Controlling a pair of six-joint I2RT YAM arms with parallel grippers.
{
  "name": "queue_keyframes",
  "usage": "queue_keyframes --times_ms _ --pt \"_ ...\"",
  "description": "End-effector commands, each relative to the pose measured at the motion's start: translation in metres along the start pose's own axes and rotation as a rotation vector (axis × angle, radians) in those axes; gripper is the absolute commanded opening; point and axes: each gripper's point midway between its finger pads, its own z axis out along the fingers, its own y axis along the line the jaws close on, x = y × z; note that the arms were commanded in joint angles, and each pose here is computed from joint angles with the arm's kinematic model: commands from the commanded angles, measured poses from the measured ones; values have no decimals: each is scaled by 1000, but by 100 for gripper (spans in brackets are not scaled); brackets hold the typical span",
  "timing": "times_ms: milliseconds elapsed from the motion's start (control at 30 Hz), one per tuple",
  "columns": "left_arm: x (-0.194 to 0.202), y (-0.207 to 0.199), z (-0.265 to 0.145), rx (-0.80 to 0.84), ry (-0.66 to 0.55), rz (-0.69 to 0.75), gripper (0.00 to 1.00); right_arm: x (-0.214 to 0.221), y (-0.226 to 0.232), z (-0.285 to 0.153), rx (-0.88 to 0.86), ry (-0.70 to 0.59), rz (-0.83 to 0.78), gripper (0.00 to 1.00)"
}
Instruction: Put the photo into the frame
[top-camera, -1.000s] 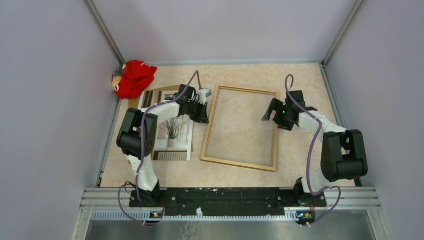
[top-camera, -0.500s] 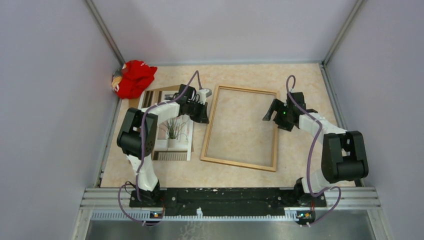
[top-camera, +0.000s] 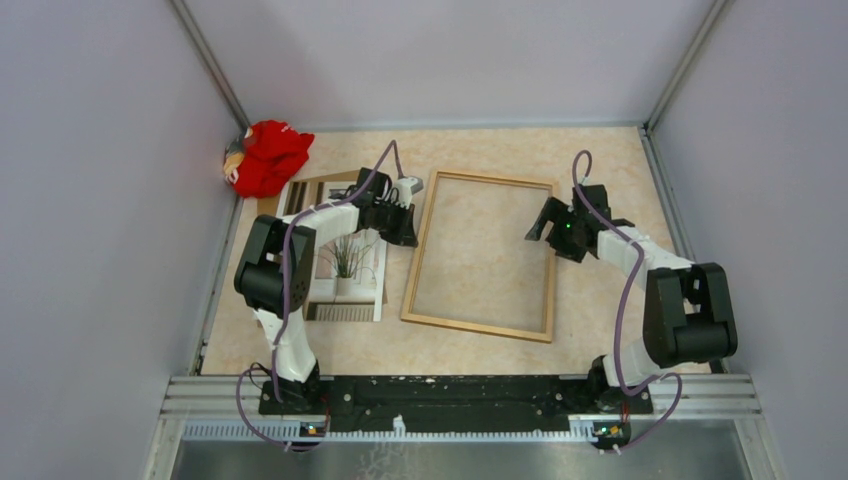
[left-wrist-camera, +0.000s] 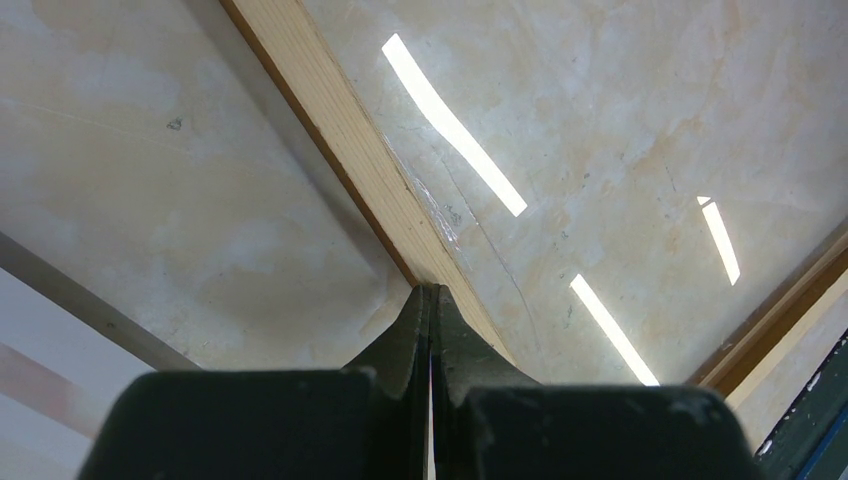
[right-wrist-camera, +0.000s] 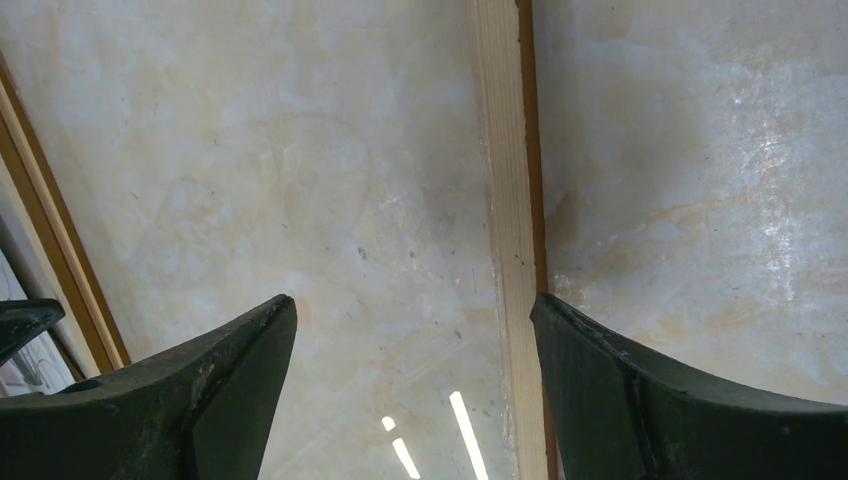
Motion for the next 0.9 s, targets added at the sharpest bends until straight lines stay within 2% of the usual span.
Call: queue_keyframes --times_ms 0,133,233,367,500,600,867 --pt "32 4 22 -4 94 -1 0 10 75 -20 -304 44 -7 85" --pt "32 4 21 -5 92 -2 0 12 67 -17 -265 53 -24 85" --pt "32 4 20 -8 94 2 0 12 51 -15 -157 49 -58 85" --pt "32 5 19 -15 96 3 0 1 36 -23 -62 -28 -86 85" --pt "33 6 18 -21 98 4 0 -7 39 -37 -79 -83 -96 85" --pt "32 6 18 -21 97 4 0 -3 46 -39 -118 -63 -100 86" --pt "31 5 16 -22 95 5 0 -1 30 -32 -55 -51 -84 86"
